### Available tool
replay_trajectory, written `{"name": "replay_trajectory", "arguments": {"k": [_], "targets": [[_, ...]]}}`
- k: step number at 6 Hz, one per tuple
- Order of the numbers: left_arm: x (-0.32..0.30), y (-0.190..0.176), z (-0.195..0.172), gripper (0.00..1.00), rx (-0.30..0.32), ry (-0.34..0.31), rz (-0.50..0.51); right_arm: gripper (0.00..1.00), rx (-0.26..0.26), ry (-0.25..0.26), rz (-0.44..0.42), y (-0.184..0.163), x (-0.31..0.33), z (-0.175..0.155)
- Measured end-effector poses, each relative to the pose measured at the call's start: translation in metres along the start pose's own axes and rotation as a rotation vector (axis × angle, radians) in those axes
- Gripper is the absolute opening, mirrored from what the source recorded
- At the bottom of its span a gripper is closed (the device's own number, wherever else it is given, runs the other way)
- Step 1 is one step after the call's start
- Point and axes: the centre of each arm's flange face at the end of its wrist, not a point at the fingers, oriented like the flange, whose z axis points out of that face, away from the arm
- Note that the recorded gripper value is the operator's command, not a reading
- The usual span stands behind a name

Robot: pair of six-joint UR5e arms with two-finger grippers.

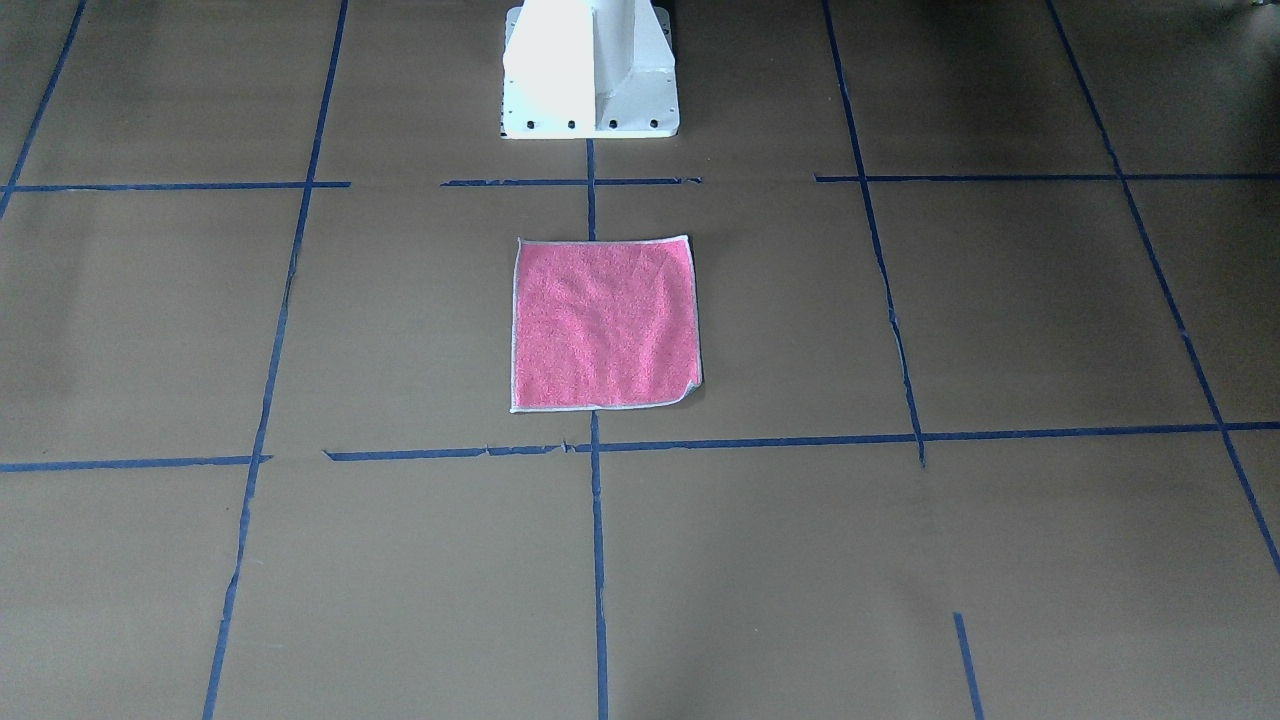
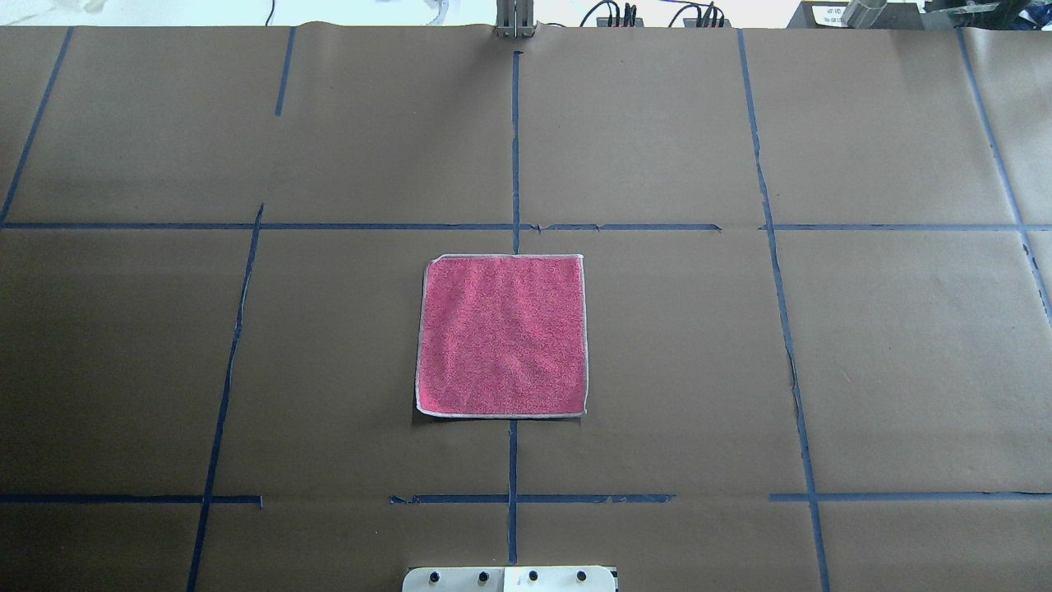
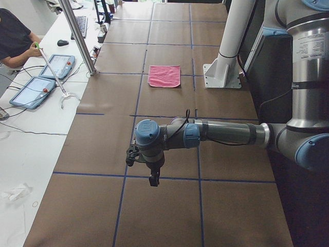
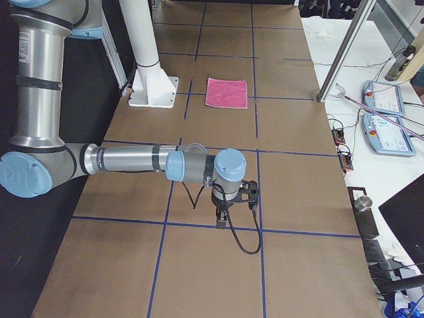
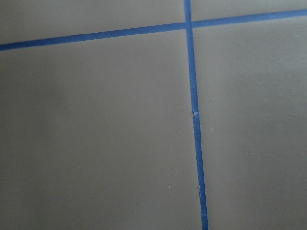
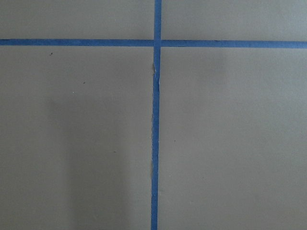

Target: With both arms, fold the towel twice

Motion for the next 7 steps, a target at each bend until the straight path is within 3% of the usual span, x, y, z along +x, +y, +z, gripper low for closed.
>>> {"name": "replay_trajectory", "arguments": {"k": [5, 7], "targets": [[0.002, -0.001, -0.002, 1.0, 0.01, 0.004, 0.015, 1.0, -0.005, -0.01, 0.013, 0.002, 0.0, 0.002], [0.006, -0.005, -0.006, 1.0, 0.022, 0.006, -0.051, 1.0, 0.0, -0.041, -0.016, 0.0, -0.011, 0.003]]}}
